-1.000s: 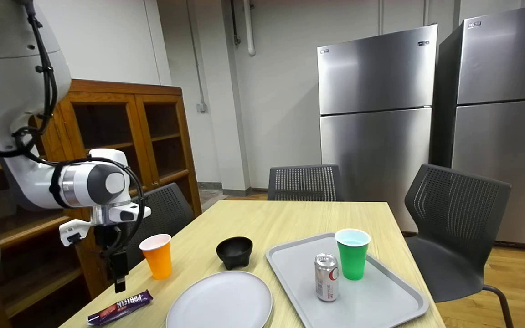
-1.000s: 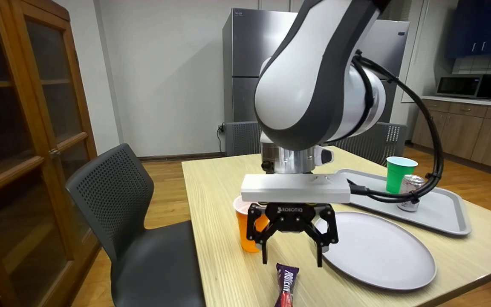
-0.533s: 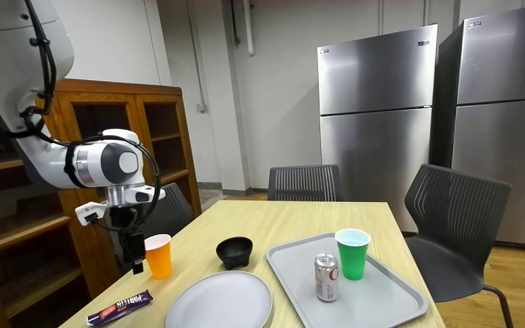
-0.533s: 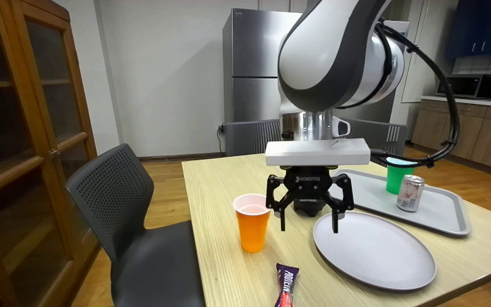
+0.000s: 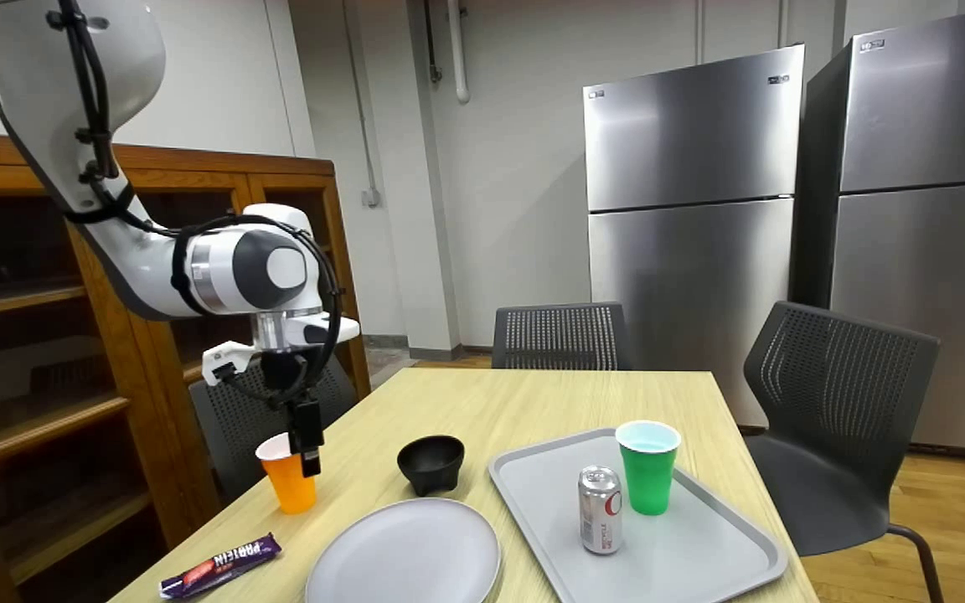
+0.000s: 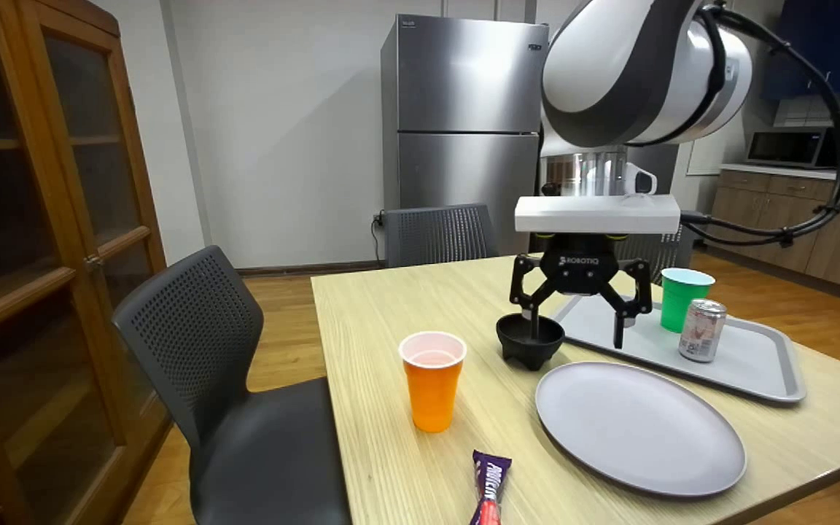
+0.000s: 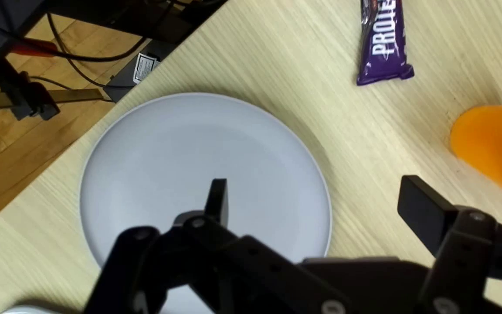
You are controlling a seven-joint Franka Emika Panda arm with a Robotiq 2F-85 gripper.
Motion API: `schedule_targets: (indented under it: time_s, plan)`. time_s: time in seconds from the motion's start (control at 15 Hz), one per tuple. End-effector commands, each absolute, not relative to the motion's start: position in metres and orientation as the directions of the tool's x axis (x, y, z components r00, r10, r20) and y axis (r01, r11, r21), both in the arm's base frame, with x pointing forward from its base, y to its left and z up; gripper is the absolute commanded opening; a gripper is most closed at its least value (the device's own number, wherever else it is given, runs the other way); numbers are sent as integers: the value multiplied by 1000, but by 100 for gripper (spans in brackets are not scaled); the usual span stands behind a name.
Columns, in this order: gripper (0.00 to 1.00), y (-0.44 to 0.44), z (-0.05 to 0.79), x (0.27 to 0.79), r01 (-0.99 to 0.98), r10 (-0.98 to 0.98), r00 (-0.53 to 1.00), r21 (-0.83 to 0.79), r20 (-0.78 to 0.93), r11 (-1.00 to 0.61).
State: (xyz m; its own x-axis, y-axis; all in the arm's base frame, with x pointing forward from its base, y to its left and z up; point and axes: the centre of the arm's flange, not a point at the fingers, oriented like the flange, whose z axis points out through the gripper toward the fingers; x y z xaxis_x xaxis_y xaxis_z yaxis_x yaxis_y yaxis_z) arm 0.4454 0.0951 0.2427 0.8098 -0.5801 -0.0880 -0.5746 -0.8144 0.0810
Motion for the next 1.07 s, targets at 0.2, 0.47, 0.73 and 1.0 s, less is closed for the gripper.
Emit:
schedule_targets:
  time_s: [0.2, 0.47, 0.73, 1.0]
  plan:
    - [100, 14, 256, 455, -661, -667, 742, 97, -68, -744]
    - [100, -31, 254, 458, -703, -710, 701, 98, -71, -704]
    - [100, -72, 252, 464, -686, -693, 715, 94, -92, -721]
    - [100, -108, 250, 468, -663, -670, 735, 94, -106, -742]
